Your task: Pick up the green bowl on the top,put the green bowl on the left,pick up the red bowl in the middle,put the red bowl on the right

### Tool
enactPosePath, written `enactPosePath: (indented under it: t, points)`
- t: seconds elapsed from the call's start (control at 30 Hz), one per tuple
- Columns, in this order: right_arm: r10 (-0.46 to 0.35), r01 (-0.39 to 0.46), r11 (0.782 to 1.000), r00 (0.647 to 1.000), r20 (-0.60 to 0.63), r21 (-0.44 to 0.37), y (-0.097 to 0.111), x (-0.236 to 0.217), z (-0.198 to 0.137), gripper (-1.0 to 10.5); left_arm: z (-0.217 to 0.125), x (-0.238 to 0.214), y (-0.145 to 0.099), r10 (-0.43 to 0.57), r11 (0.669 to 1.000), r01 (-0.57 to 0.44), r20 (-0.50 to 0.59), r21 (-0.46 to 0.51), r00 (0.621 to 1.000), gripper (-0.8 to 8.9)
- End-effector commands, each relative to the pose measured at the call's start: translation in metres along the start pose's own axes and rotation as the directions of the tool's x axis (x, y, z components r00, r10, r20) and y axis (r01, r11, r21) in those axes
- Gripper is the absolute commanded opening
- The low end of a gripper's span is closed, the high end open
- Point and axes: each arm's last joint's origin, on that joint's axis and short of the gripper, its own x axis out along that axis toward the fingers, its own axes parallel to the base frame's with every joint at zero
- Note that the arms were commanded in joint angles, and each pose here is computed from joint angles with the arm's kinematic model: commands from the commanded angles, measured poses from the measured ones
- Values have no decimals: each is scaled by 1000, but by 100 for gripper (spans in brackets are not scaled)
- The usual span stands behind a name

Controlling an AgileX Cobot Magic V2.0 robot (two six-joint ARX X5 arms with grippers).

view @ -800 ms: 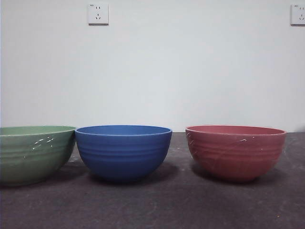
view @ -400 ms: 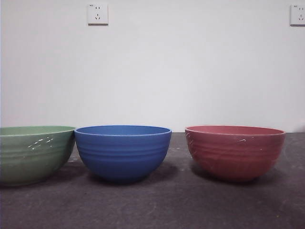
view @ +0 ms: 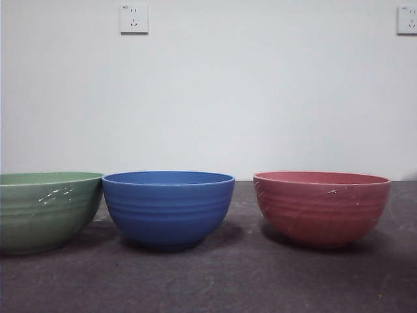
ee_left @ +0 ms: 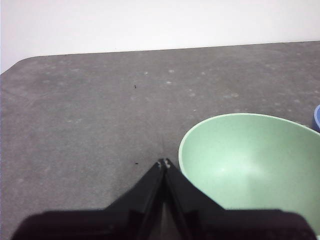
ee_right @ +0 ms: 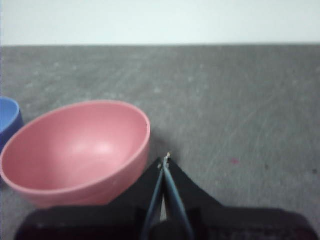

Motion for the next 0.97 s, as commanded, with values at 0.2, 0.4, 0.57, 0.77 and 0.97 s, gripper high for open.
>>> enactPosePath:
  t: [0.2,0.4,0.57,0.77,0.97]
  points:
    - [-6,6,999,1000,-12,36,0,0,-3,2,-5,1,0,1,1000,-1,-16,-11,1000,-3]
    - [-6,7,999,1000,-15,36,0,0,-3,2,-5,1,0,1,1000,-1,-16,-11,1000,-3]
    - [-6,7,999,1000,-15,36,0,0,-3,2,-5,1,0,1,1000,-1,-16,-11,1000,-3]
    - [-6,7,999,1000,-15,36,0,0,-3,2,-5,1,0,1,1000,-1,-16,-11,1000,-3]
    - [-6,7,999,1000,-15,36,0,0,-3,2,-5,1,0,1,1000,-1,-16,-11,1000,-3]
